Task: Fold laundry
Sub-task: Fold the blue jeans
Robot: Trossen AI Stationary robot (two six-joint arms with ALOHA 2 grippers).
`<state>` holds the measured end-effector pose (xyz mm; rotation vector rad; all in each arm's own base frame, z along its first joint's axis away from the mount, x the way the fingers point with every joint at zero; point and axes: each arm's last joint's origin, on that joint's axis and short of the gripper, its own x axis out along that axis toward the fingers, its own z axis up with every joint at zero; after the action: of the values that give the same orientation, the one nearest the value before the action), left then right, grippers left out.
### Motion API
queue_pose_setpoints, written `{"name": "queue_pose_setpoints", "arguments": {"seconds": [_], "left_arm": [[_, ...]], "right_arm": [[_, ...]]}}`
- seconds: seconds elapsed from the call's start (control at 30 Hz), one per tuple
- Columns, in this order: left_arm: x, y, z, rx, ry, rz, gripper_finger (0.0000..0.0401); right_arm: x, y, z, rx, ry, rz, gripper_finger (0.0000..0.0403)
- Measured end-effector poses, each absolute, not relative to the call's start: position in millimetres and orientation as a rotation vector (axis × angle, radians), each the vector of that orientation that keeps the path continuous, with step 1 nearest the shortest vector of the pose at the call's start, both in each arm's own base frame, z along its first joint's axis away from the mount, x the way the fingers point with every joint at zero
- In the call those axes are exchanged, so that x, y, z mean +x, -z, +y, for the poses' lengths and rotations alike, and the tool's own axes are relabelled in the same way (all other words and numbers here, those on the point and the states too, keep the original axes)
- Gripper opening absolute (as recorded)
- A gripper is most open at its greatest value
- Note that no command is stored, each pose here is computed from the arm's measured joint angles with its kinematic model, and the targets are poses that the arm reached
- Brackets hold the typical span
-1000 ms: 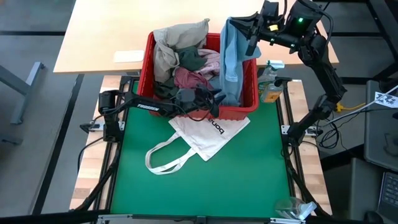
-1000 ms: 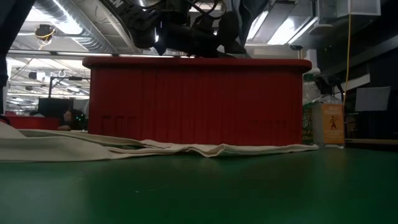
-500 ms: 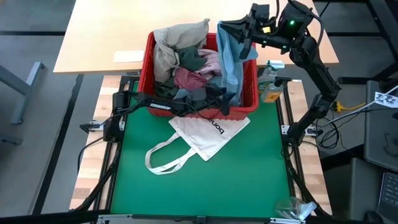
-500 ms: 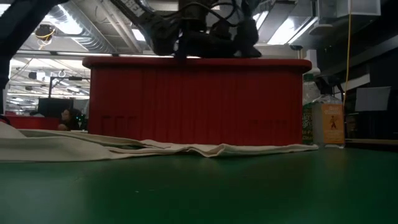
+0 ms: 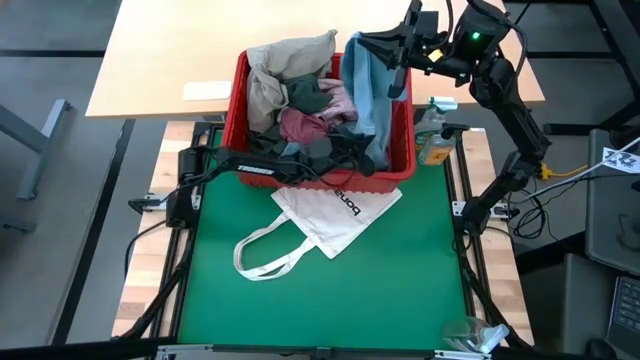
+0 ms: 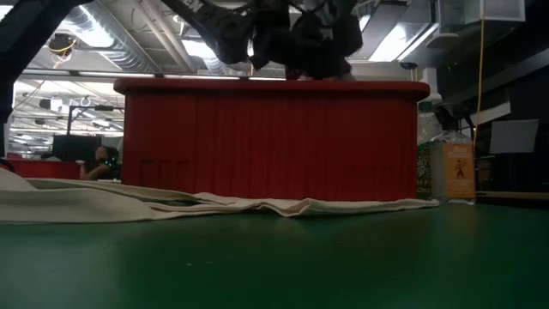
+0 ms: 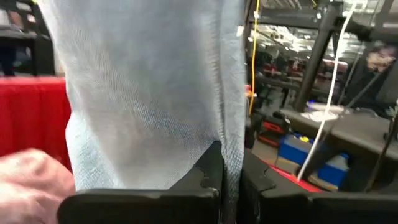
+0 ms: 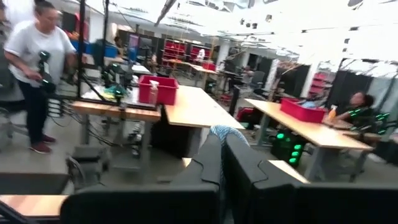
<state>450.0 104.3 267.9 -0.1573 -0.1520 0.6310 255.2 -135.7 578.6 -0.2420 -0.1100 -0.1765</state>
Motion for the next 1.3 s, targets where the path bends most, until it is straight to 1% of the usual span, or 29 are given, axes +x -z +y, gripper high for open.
{"name": "queue_pose_setpoints", "arguments": {"seconds": [0.13,0.27,0.43,0.6,0.73,0.87,1.13,1.3], "left_arm": [[436.5,-302.0,96.9,-0.068,-0.660,-0.189,0.0005],[418.3,-337.4,86.4,-0.023,-0.669,-0.216,0.0005],[389.8,-377.9,75.3,0.019,-0.702,-0.230,0.0004],[361.3,-410.9,70.4,0.044,-0.736,-0.271,0.0004],[339.0,-433.9,68.0,0.059,-0.747,-0.321,0.0004],[323.2,-447.3,65.8,0.085,-0.764,-0.329,0.0004],[298.3,-464.8,63.7,0.129,-0.786,-0.324,0.0004],[284.7,-474.6,61.6,0.166,-0.796,-0.332,0.0004]], "right_arm": [[246.5,-580.2,-138.5,-0.294,0.252,-0.087,0.0005],[236.4,-582.1,-142.8,-0.341,0.355,-0.059,0.0005],[224.7,-580.4,-154.7,-0.429,0.568,0.034,0.0005],[212.9,-573.7,-173.1,-0.512,0.767,0.188,0.0005],[210.2,-562.8,-184.9,-0.505,0.789,0.300,0.0005],[206.4,-555.2,-189.0,-0.479,0.783,0.377,0.0013],[205.6,-551.5,-188.1,-0.458,0.780,0.415,0.0050],[204.5,-547.2,-187.8,-0.434,0.791,0.461,0.0094]]}}
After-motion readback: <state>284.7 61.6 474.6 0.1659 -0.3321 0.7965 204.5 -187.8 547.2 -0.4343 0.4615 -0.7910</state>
